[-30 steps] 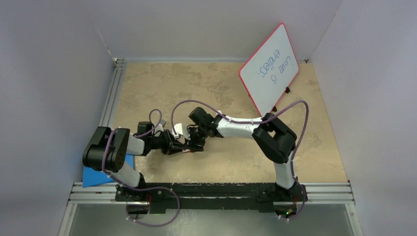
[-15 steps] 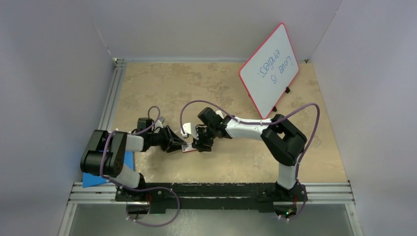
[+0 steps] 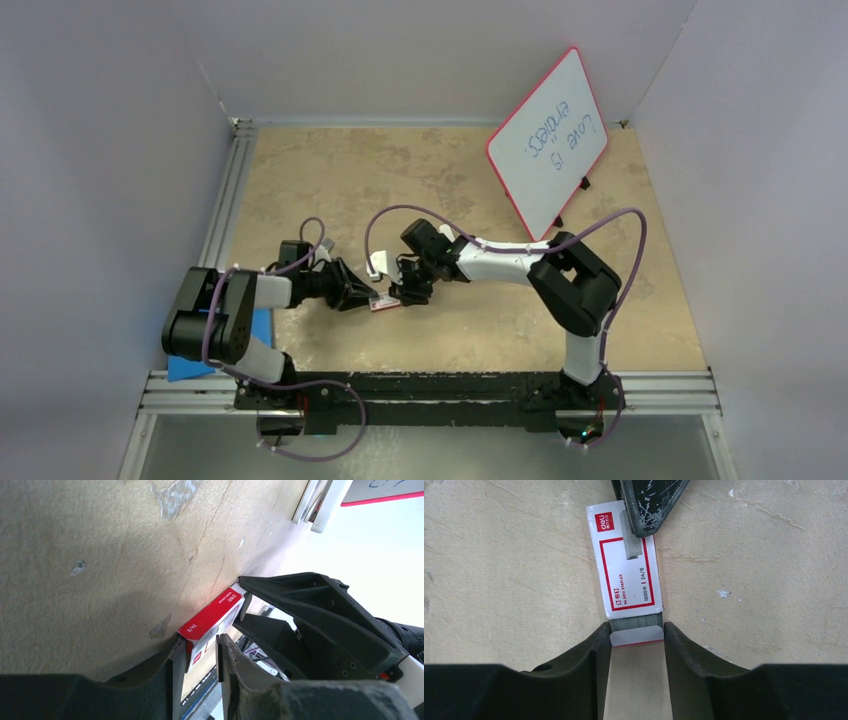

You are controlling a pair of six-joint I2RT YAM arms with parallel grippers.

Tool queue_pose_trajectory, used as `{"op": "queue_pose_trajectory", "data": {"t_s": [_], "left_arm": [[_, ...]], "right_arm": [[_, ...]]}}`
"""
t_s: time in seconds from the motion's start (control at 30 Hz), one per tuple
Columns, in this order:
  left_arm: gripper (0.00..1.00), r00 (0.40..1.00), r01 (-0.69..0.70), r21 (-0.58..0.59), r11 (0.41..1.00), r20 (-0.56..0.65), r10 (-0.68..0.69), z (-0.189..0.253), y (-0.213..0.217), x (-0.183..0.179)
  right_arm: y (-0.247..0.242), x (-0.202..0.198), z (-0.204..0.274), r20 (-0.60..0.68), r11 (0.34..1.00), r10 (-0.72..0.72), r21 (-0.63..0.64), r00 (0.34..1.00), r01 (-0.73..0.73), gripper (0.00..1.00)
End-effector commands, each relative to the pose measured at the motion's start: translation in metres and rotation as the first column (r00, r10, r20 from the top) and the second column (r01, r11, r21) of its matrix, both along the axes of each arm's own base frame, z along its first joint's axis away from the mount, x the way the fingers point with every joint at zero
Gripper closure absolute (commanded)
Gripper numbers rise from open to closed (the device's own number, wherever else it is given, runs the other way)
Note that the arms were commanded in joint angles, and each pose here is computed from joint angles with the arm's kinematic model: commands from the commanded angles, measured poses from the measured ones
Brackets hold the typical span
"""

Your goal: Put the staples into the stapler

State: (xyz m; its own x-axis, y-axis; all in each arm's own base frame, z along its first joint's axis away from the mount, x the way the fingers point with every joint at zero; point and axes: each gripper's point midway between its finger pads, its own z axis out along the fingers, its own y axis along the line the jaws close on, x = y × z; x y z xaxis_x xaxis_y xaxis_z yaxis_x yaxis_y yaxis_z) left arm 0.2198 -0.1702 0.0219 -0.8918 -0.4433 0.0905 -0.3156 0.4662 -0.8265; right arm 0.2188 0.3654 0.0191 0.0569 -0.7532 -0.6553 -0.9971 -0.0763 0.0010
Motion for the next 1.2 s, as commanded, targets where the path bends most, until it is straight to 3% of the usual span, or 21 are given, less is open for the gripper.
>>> {"op": "queue_pose_trajectory", "data": {"t_s": [0.0,0.17,0.37,0.57,0.77,0.93,1.17], "left_arm": [[0.70,0.998,0.017,0.028,0.999,0.062,-0.019,0.007,0.001,0.008],[0.62,1.000,-0.006,0.114,0.993,0.020,0.004,0.003,0.011,0.005],[0.58,0.999,-0.016,0.098,0.995,0.048,0.012,0.008,0.010,0.001],[0.77,0.999,0.015,0.012,1.000,0.049,-0.016,0.008,0.001,-0.009],[0.82,0.998,0.023,0.000,1.000,0.056,-0.023,0.008,0.000,-0.007],[1.00,0.994,0.037,0.007,0.999,0.106,-0.038,0.013,0.000,0.001],[1.00,0.992,0.036,0.024,0.999,0.123,-0.038,0.013,0.003,0.002]], "right_arm": [[0.006,0.004,0.007,0.021,1.000,0.017,0.015,1.000,-0.017,0.59],[0.007,0.002,0.015,0.028,0.999,0.017,0.044,0.999,-0.018,0.62],[0.009,0.001,0.014,0.020,0.999,0.011,0.052,1.000,-0.012,0.62],[0.011,0.003,0.012,0.015,0.999,0.005,0.049,1.000,-0.006,0.62],[0.011,0.004,0.011,0.014,0.999,0.000,0.046,1.000,-0.001,0.62],[0.010,-0.001,0.020,0.005,0.998,0.006,0.063,1.000,-0.006,0.62],[0.001,-0.006,0.027,0.001,0.997,-0.015,0.071,1.000,0.015,0.64]]}}
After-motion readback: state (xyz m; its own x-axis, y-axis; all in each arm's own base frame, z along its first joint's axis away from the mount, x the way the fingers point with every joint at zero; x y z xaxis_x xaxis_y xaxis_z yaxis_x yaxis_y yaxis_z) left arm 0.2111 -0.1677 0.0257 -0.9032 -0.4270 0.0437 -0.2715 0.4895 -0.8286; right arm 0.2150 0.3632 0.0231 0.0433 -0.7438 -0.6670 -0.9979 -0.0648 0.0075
